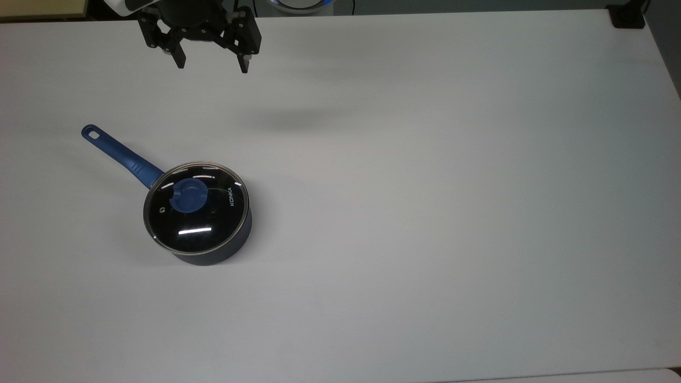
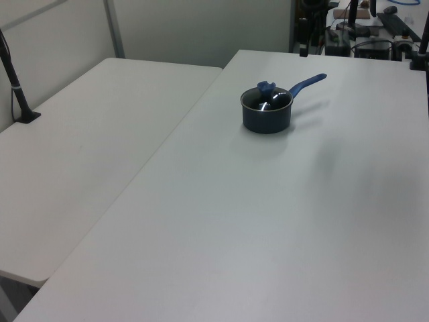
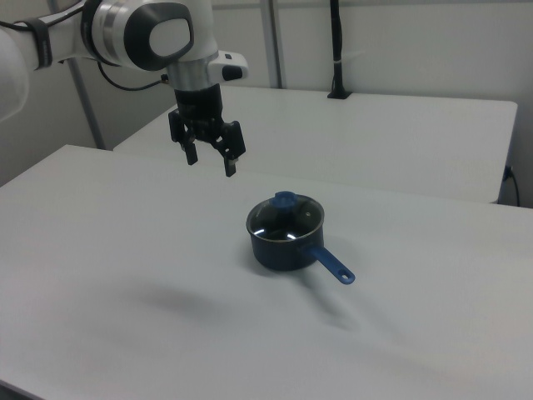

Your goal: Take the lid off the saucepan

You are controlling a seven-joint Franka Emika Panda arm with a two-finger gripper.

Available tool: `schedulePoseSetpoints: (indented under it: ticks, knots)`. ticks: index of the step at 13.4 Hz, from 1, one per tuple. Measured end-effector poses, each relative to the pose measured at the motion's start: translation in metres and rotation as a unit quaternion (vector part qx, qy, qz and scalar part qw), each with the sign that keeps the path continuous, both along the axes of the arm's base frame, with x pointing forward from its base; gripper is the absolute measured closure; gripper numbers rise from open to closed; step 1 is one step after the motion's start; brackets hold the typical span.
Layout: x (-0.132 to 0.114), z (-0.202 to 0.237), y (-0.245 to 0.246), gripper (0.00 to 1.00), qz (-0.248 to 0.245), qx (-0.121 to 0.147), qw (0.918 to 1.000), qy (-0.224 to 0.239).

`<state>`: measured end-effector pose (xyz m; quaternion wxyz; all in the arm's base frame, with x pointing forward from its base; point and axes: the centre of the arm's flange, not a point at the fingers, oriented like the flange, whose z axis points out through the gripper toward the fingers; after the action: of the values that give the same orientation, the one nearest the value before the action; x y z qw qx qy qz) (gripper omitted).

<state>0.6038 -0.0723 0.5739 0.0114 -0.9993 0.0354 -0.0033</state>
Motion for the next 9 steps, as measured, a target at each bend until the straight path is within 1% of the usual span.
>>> schedulePoseSetpoints:
  ticks: [3, 7, 9]
  knots:
    - [-0.001, 0.002, -0.002, 0.0, -0.019, -0.001, 0.9998, -0.001]
    - [-0.009, 0.017, -0.005, 0.0, -0.024, 0.0, 0.9997, -0.01]
    - [-0.015, 0.017, -0.004, 0.0, -0.023, 0.002, 0.9997, 0.009]
